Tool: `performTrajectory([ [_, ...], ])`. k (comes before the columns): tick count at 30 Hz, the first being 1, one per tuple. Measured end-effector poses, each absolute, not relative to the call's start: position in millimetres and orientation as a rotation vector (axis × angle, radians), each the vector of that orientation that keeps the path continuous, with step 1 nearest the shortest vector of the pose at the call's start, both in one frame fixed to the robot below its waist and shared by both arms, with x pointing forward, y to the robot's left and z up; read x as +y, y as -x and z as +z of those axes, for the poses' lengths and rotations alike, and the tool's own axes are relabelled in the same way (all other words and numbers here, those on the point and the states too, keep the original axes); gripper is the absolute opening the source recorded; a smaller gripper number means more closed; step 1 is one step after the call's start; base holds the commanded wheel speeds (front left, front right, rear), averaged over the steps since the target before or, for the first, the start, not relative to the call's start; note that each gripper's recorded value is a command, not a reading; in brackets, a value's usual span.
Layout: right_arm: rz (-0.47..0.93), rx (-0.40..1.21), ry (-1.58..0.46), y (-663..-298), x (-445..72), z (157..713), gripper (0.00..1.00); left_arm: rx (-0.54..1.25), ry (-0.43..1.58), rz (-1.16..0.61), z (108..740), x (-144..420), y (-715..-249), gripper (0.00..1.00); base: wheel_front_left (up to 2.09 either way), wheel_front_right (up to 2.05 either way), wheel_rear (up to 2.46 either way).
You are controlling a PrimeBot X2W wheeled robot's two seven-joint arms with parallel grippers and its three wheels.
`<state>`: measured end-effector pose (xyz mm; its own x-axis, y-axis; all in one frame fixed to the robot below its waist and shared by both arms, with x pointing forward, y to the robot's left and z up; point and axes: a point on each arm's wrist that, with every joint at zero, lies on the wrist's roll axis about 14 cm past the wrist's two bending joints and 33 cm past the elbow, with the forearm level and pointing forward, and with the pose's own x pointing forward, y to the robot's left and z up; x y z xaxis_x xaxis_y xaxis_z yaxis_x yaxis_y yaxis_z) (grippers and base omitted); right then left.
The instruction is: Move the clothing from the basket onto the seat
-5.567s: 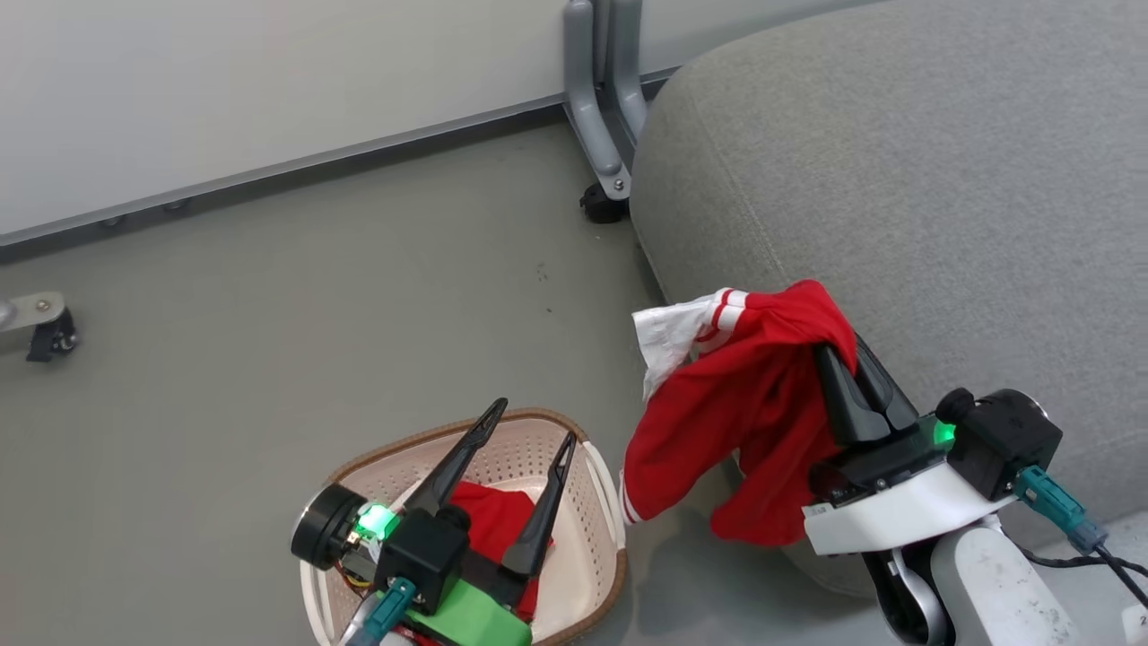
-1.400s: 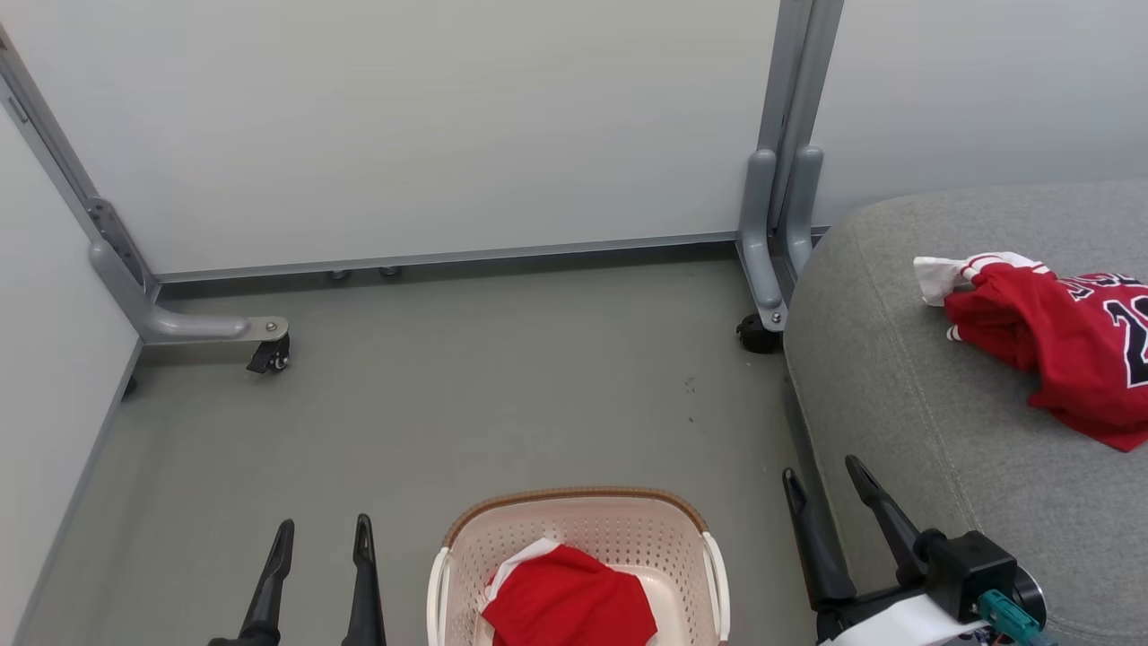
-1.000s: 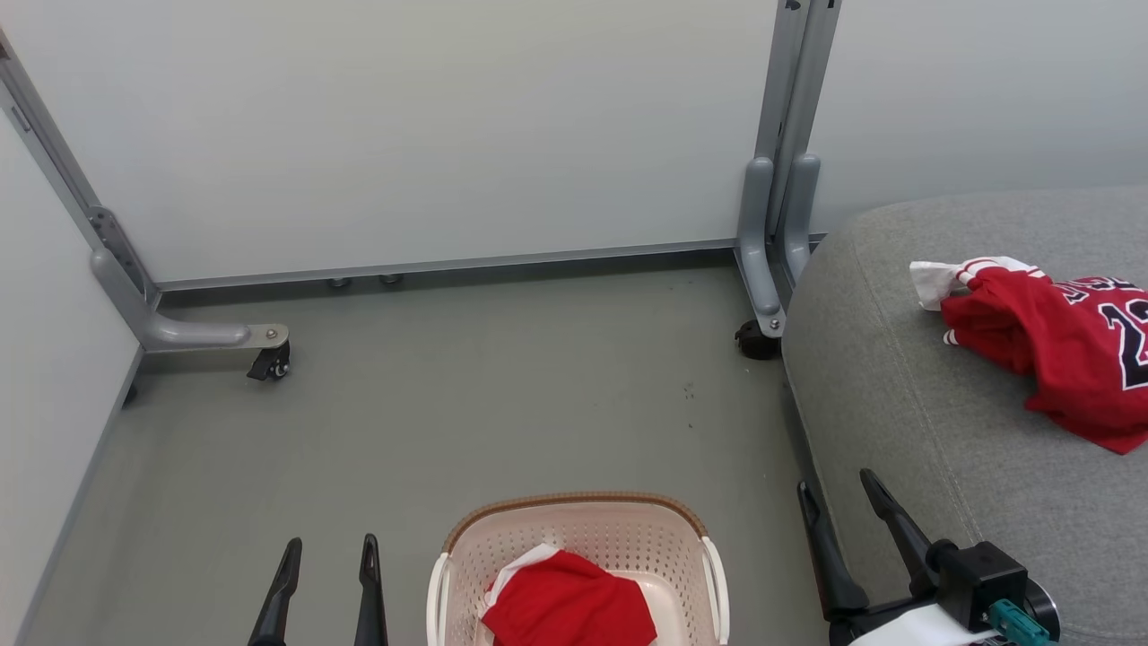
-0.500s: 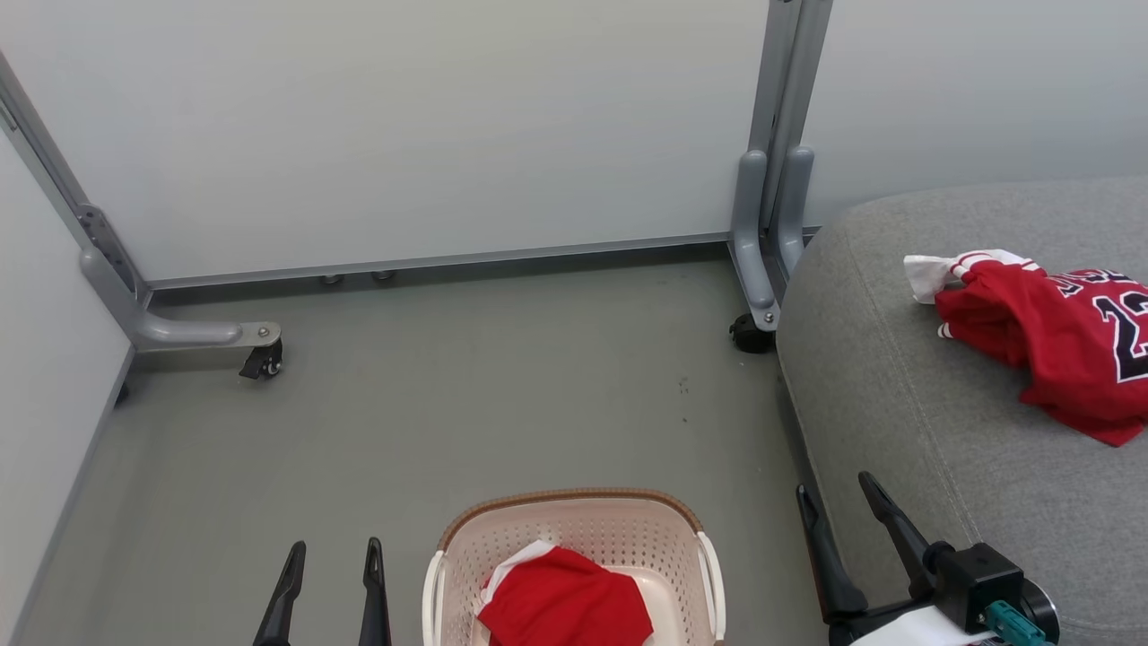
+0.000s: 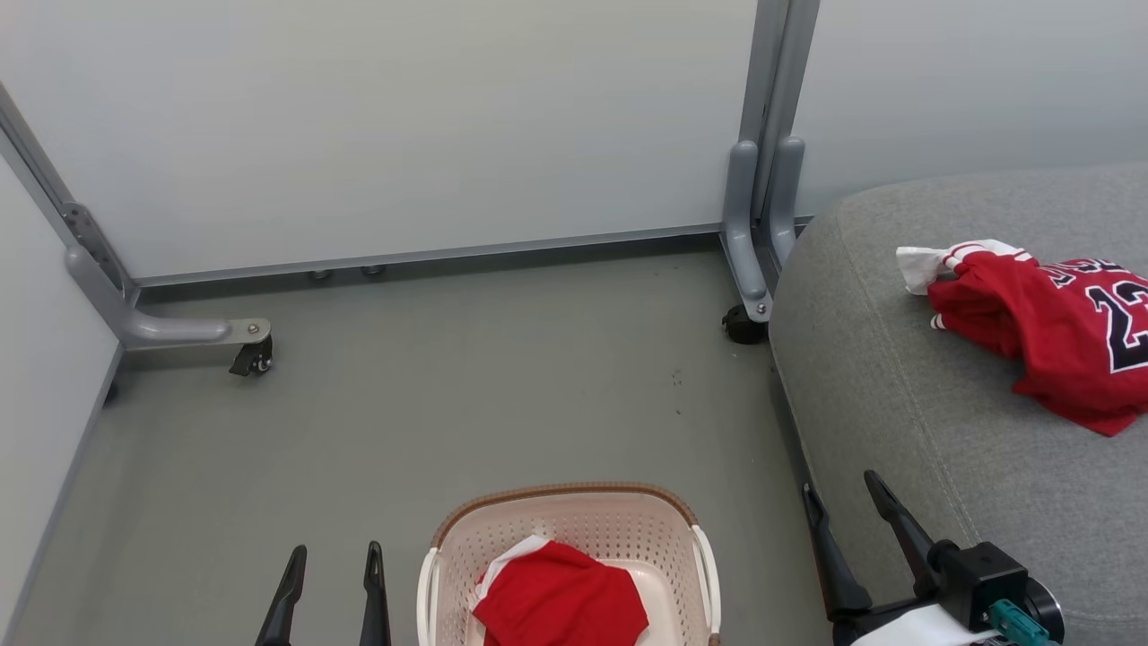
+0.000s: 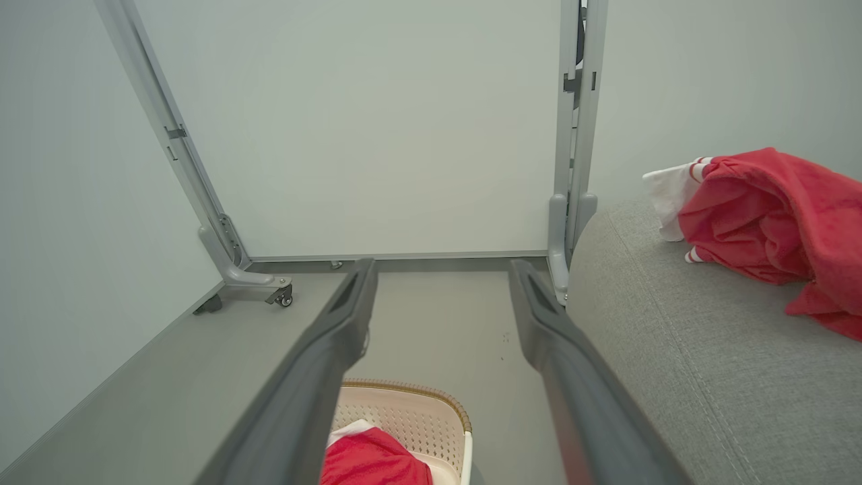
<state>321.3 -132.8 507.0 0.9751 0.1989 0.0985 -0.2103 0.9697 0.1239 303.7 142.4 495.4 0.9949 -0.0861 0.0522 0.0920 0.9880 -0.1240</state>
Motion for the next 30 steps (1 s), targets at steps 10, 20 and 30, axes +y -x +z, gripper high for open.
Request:
performTrajectory([
  [10,0.200,-0.049,-0.133,-330,-135,497,1.00,0.020,0.116,-0.098,476,140,-312,1.00,0.00,0.00,0.00],
  [20,0.168,-0.088,-0.097,-380,-150,508,1.00,0.057,0.126,-0.175,464,119,-360,1.00,0.00,0.00,0.00],
  [30,0.139,-0.050,-0.058,-449,-163,478,1.00,0.223,0.065,-0.372,395,73,-426,1.00,0.00,0.00,0.00],
])
